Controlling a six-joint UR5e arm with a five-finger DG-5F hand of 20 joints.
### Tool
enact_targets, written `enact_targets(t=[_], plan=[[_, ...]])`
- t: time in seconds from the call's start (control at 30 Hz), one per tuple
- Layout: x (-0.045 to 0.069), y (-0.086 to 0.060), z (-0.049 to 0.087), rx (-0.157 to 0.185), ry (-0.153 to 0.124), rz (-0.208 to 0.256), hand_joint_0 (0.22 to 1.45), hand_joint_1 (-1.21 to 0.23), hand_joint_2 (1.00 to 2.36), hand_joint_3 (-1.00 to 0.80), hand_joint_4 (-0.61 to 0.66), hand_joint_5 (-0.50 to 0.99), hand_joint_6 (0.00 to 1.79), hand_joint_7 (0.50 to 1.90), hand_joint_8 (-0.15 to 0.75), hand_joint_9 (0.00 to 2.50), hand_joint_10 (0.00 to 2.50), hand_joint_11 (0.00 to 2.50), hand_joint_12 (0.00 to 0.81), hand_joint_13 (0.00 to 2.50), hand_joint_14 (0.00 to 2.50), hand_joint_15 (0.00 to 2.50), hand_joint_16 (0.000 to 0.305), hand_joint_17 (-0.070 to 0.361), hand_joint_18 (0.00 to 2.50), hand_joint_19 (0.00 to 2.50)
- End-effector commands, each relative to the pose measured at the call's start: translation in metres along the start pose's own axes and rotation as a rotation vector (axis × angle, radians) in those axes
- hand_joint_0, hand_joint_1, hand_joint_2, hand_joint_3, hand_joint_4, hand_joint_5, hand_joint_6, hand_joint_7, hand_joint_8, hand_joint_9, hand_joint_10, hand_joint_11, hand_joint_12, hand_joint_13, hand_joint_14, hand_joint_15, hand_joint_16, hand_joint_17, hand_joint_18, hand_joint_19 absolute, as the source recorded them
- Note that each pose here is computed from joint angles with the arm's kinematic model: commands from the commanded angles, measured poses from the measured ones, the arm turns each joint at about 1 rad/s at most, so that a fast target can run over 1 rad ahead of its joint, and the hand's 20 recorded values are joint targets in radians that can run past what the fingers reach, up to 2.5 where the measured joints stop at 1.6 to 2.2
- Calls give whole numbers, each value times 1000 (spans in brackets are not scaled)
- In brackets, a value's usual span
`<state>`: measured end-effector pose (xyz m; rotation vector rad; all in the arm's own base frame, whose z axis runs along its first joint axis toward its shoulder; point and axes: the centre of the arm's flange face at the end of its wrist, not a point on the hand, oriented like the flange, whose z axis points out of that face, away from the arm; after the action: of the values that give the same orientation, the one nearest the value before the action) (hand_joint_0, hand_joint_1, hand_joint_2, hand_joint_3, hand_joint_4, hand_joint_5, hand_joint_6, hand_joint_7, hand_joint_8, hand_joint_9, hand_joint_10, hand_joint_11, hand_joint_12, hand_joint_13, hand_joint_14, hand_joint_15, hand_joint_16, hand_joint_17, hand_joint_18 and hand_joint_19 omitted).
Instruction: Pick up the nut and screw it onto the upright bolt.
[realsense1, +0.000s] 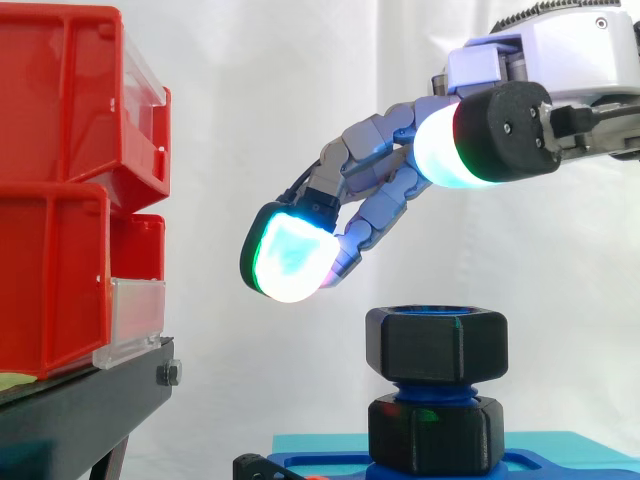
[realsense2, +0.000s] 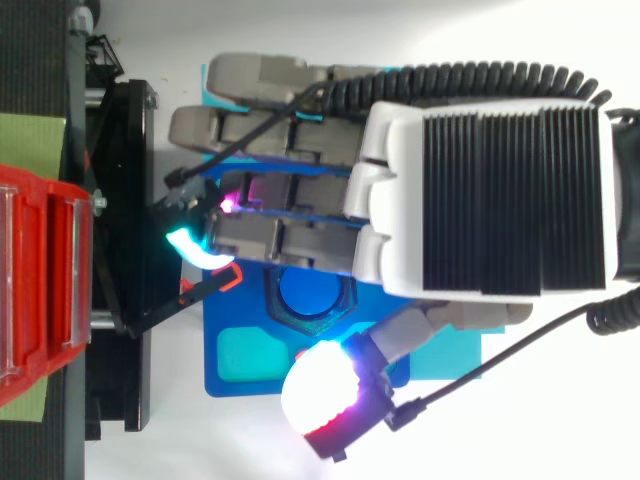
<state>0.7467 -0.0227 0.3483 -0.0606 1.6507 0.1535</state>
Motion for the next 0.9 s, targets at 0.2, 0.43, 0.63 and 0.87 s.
enact_targets(t=[0.2, 0.43, 0.63, 0.87], plan=[[6, 6, -3, -8, 37, 30, 473, -59, 1000, -500, 117, -73, 502, 735, 173, 346, 0, 0, 328, 54, 0, 0, 42, 94, 0, 0], [9, 6, -6, -8, 65, 30, 493, -86, 1000, -500, 180, -25, 504, 952, 188, 489, 0, 0, 302, 177, 0, 0, 35, 79, 0, 0], [10, 5, -8, -11, 80, 30, 504, -110, 1000, -500, 171, 0, 505, 1094, 199, 580, 0, 0, 286, 251, 0, 0, 31, 69, 0, 0], [9, -3, -9, -16, 76, 32, 514, -158, 1000, -500, 153, 15, 504, 1236, 215, 670, 0, 0, 272, 320, 0, 0, 27, 60, 0, 0]])
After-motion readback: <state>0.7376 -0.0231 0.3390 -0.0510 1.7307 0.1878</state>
